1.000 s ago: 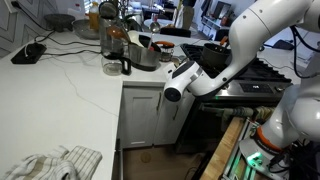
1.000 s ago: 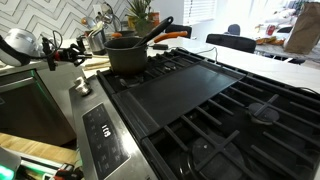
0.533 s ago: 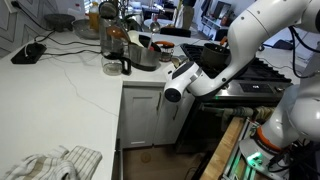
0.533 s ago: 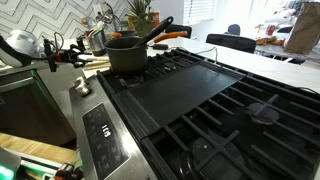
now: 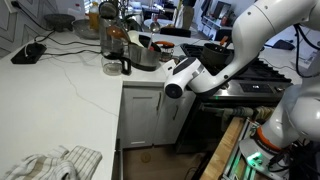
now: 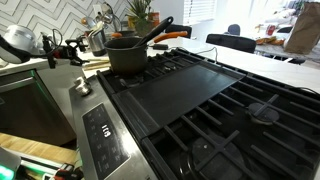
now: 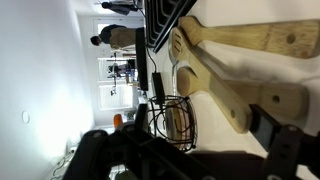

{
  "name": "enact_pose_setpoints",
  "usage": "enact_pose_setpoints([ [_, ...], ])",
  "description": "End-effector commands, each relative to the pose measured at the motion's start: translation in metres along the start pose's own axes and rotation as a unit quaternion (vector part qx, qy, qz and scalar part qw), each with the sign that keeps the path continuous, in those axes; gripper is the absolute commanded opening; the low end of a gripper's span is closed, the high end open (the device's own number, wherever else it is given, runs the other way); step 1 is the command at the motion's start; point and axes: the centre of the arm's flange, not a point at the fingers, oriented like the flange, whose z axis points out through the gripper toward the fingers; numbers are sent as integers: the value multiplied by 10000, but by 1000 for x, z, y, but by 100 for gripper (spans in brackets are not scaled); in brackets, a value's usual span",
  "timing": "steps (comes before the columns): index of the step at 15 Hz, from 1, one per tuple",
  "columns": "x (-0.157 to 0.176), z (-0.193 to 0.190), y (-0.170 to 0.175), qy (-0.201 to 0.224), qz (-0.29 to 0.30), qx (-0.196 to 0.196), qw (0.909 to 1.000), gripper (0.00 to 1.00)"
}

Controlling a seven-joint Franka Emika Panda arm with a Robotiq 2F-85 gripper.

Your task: Remove the wooden ladle from the pot and put it between the wooden spatulas on the counter top

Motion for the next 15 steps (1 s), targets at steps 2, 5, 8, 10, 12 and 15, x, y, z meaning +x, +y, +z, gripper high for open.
enact_pose_setpoints([
  [2,-3,-10,29,187,34,265,9995,100],
  [5,0,-22,48,339,181,504,9980,100],
  [8,1,-38,68,527,366,831,9945,100],
  [10,0,-51,84,651,618,1160,9892,100],
  [12,-5,-64,107,862,1134,1459,9790,100],
  [15,-24,-86,149,967,1786,1984,9588,100],
])
